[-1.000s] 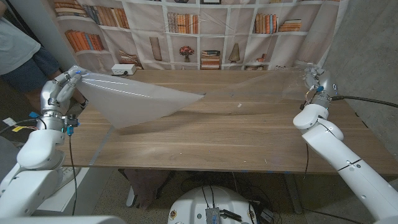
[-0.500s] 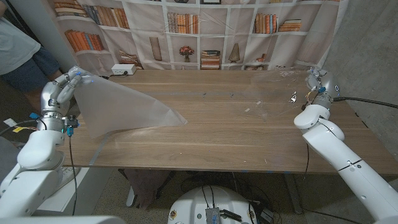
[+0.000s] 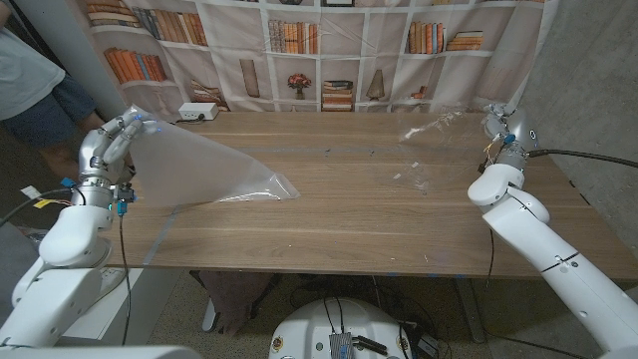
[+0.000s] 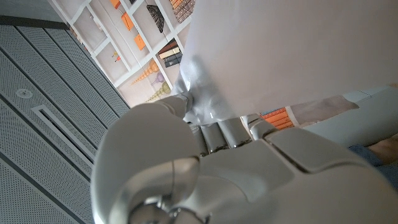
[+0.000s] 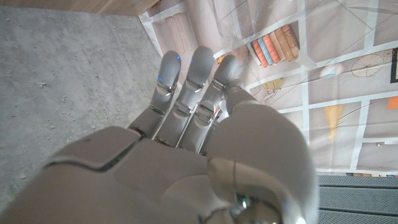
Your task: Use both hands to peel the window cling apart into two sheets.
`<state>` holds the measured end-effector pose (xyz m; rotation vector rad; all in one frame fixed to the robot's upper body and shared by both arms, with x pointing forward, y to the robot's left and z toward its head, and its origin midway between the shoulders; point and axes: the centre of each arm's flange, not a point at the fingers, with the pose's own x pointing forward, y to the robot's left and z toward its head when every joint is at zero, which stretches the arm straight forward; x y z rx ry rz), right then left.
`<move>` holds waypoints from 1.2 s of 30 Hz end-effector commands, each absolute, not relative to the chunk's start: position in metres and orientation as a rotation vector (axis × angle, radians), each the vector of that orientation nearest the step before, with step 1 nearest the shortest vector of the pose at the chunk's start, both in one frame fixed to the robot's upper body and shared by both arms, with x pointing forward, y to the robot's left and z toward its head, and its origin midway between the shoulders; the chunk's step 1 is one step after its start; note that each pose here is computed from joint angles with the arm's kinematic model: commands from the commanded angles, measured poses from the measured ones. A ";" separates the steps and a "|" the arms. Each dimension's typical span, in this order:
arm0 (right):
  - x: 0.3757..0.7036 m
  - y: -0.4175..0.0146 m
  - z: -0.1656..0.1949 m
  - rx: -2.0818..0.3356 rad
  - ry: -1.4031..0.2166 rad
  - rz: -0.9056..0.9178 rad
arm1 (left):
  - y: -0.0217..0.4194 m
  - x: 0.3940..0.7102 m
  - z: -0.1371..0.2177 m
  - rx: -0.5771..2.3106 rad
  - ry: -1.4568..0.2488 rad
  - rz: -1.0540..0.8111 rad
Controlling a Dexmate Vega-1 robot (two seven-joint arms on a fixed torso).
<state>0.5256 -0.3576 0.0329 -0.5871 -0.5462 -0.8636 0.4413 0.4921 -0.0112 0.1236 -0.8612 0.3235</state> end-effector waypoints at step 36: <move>0.535 -0.315 0.035 -0.611 -0.716 -0.650 | 0.423 0.470 0.009 0.142 -0.897 0.150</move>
